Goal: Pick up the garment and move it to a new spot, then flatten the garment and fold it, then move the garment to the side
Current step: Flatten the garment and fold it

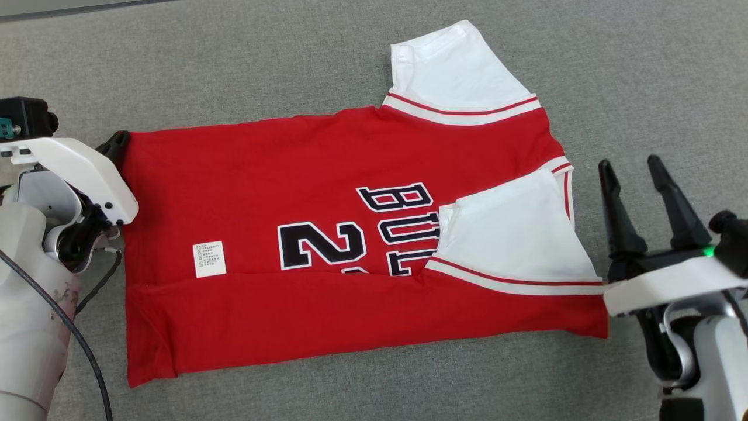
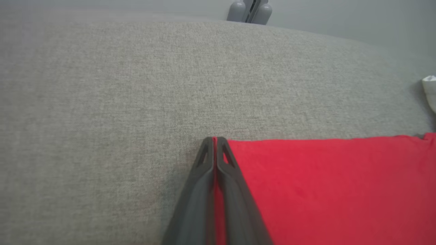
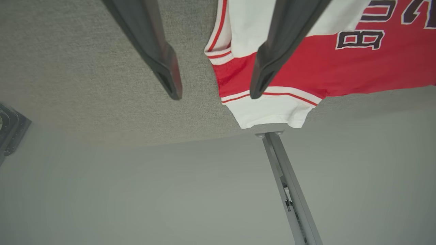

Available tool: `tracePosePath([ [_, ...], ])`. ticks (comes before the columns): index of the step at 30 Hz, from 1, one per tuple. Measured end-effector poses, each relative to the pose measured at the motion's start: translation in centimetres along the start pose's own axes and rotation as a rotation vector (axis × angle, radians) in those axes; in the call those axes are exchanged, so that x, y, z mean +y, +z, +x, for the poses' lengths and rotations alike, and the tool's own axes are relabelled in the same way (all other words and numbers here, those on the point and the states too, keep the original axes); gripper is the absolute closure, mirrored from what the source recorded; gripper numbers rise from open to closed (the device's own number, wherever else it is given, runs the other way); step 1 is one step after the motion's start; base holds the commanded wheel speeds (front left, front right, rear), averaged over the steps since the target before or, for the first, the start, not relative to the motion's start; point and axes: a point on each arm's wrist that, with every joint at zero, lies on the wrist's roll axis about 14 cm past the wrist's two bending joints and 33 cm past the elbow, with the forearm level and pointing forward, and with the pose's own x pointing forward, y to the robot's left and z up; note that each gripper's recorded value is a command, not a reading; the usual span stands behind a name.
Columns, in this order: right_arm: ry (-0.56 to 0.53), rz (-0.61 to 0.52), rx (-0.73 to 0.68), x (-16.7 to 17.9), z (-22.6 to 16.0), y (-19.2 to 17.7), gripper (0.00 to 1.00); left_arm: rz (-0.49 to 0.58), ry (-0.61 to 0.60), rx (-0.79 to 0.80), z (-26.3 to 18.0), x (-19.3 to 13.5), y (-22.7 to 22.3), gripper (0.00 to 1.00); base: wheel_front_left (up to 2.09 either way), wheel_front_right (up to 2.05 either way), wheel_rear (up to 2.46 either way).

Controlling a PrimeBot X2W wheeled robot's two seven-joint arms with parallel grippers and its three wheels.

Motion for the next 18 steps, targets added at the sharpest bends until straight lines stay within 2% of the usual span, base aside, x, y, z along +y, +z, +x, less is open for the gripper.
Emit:
tracePosePath([
  [9,0.052,-0.001,-0.043,-1.1,7.5,4.2,0.00,0.010,-0.019,-0.015,0.4,-0.6,0.9,1.00,0.00,0.00,0.00],
  [13,0.096,-0.026,0.016,-0.4,11.4,4.3,0.00,0.029,-0.051,-0.030,0.5,-1.8,1.5,1.00,0.00,0.00,0.00],
  [18,0.173,-0.067,0.167,2.0,15.6,2.1,0.00,0.045,-0.088,-0.042,0.5,-3.0,2.0,1.00,0.00,0.00,0.00],
])
